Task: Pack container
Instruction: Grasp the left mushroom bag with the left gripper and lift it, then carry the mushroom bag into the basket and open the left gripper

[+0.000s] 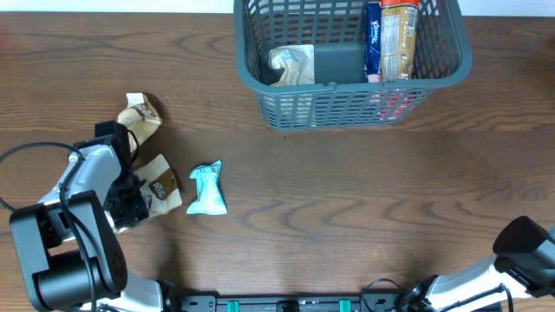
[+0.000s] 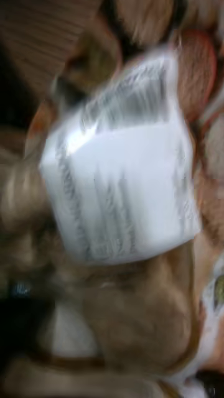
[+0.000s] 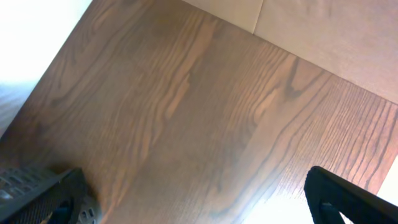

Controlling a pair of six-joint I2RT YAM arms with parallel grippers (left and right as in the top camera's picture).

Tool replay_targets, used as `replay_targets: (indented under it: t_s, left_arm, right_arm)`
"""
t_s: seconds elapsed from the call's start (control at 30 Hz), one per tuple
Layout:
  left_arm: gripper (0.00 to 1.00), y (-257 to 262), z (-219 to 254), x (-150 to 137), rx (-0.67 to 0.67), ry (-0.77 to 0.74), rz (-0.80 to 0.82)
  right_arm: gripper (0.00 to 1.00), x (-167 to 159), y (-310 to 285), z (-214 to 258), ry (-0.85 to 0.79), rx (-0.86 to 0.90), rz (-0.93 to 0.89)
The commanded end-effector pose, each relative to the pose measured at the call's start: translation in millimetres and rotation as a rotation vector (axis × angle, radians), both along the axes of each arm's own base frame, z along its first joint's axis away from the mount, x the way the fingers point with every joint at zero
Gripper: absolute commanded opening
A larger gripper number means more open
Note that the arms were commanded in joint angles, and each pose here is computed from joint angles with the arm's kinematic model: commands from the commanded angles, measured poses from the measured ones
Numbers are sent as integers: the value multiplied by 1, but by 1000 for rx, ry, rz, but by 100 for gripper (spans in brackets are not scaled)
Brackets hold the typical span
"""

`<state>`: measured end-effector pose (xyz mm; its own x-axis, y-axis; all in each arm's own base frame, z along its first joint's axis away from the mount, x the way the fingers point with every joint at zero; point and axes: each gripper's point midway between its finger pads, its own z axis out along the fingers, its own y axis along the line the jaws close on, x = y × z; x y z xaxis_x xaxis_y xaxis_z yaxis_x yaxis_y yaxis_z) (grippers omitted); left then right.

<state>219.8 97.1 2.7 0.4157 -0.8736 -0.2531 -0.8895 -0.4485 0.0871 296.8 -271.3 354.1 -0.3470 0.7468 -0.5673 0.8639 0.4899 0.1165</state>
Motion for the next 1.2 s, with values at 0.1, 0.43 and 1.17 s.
replay_targets:
  t_s: [0.1,0.43,1.17]
  left_arm:
    - [6,-9,-6,-10,-47,39,0]
    - [6,-9,-4,-17,-86,101,-182]
    - [6,-36,229,78,352,-460,-1124]
  right_arm:
    - [99,-4,-5,-4,20,1,-20]
    - [99,-3,-6,-4,17,-4,-20]
    - [99,-10,-21,3,44,-82,-76]
